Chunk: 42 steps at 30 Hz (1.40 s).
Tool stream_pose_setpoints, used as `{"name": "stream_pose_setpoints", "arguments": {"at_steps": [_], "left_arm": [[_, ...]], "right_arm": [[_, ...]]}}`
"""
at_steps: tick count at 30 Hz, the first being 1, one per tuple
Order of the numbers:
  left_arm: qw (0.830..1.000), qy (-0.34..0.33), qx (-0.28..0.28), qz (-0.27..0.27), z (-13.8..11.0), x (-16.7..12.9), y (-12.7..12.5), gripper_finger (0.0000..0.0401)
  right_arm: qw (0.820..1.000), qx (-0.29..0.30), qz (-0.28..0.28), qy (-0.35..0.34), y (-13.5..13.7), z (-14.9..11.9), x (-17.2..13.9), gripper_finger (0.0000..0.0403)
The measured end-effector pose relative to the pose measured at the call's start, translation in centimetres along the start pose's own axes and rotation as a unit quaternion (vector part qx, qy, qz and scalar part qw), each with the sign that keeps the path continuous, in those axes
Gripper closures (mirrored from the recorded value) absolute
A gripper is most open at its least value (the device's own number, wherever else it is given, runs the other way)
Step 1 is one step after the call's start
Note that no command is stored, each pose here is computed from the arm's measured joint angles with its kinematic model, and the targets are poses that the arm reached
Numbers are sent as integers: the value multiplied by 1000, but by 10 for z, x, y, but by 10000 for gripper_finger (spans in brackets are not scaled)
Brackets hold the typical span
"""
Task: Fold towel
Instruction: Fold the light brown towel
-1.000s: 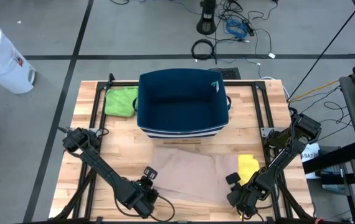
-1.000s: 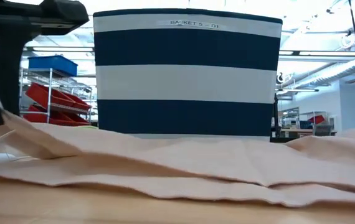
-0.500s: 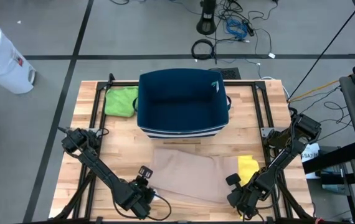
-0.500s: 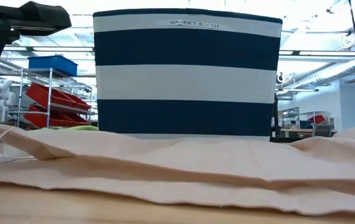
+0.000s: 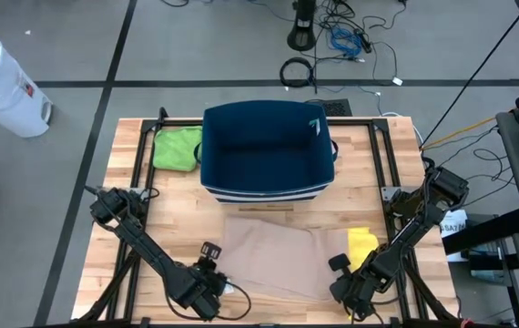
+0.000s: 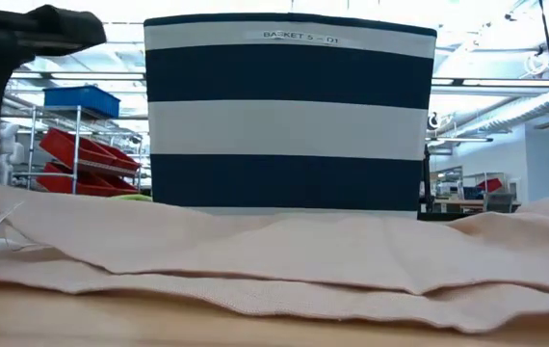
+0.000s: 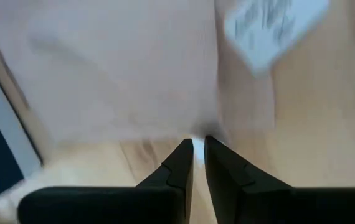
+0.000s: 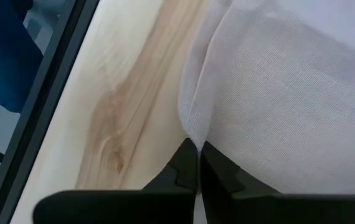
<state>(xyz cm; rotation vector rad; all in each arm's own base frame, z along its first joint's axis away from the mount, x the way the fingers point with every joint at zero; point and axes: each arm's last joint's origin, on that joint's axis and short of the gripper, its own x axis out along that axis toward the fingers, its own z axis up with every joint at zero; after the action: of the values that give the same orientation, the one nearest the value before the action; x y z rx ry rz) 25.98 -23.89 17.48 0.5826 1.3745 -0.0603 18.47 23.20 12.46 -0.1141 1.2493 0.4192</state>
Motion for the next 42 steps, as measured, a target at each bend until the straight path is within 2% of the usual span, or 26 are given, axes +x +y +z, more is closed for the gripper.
{"name": "stream_pose_setpoints", "arguments": {"at_steps": [4,9,18,20,23,26,35,42], "left_arm": [[998,-59,1,19,11,0,0,354],[994,-97,-16,44,21,3,9,354],[972,-228,-44,27,59,5,31,354],[969,-246,-35,3,67,12,31,354],[971,-238,-1,-33,74,34,26,354],[976,-217,7,-30,75,50,23,343],[973,-225,-36,-39,79,55,30,277],[968,-216,-58,-111,81,59,37,266]], "right_arm": [[1000,1,0,0,-2,1,0,403],[1000,3,-1,0,-3,2,0,403],[1000,8,-2,0,-3,2,0,403],[1000,9,-2,0,-3,2,0,403],[1000,9,-2,-1,-3,2,0,403],[1000,11,-2,-2,-3,2,0,403],[1000,10,-3,-8,-3,3,0,403],[1000,8,-2,-8,-3,3,0,403]]}}
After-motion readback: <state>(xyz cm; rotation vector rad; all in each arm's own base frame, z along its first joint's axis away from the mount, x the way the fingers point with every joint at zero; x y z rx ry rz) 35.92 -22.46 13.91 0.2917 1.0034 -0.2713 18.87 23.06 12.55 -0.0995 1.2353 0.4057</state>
